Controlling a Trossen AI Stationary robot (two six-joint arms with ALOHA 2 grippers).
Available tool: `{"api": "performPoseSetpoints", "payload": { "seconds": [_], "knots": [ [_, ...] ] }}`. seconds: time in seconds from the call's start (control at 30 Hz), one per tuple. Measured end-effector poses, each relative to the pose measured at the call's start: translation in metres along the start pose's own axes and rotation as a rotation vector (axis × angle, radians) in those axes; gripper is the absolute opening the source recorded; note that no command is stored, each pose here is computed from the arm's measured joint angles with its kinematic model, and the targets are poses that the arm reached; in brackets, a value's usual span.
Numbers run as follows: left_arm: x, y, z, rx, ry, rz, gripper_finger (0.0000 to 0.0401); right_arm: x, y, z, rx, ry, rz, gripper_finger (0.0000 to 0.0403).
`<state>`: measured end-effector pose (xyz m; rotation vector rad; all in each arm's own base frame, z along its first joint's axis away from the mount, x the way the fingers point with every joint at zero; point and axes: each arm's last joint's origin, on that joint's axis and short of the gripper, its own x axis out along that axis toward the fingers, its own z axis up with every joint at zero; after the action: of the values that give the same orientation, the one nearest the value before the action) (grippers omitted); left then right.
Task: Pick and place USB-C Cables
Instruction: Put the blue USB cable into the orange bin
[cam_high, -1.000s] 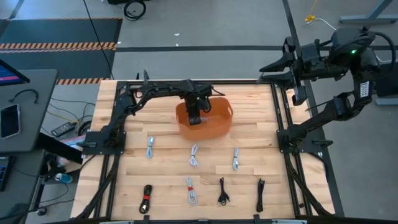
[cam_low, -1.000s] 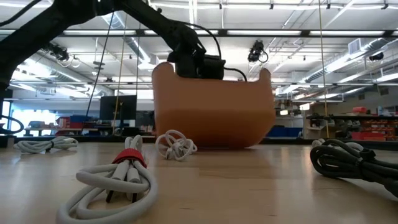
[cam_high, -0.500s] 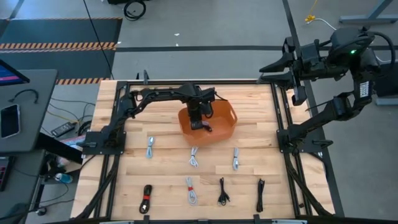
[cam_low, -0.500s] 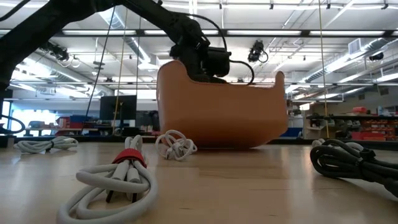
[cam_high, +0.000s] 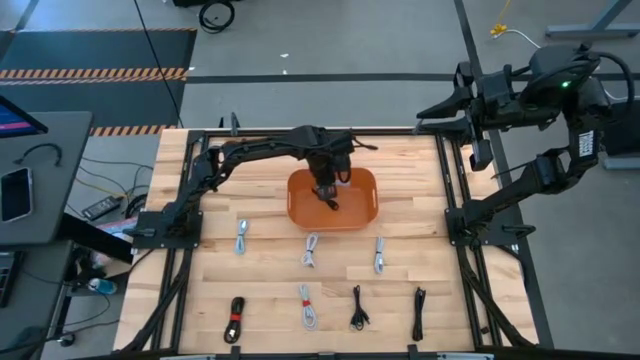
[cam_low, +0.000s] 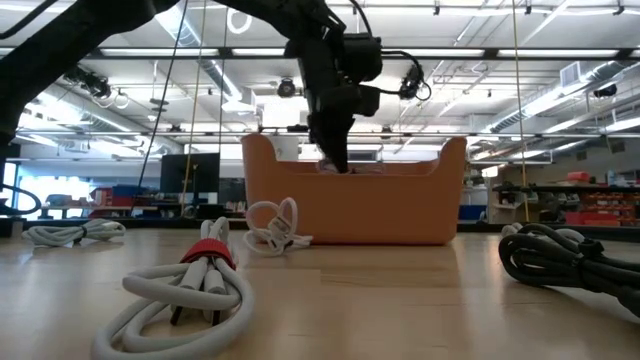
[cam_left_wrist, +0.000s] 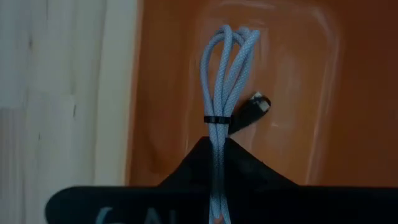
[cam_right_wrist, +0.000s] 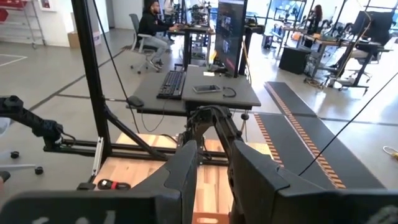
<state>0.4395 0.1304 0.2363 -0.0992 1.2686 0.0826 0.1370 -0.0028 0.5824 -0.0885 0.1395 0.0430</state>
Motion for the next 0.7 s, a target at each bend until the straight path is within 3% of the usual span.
{"api": "performPoseSetpoints", "payload": {
  "seconds": [0.43,0.7],
  "knots": [
    [0.036,-0.028,-0.018,0.094,0.105,-0.023,0.0022,0.0,0.0,0.0,0.0,0.004,0.001,0.0107],
    [0.054,-0.035,-0.028,0.175,0.145,0.064,0.0022,0.0,0.0,0.0,0.0,0.003,0.008,0.0107]
  ]
}}
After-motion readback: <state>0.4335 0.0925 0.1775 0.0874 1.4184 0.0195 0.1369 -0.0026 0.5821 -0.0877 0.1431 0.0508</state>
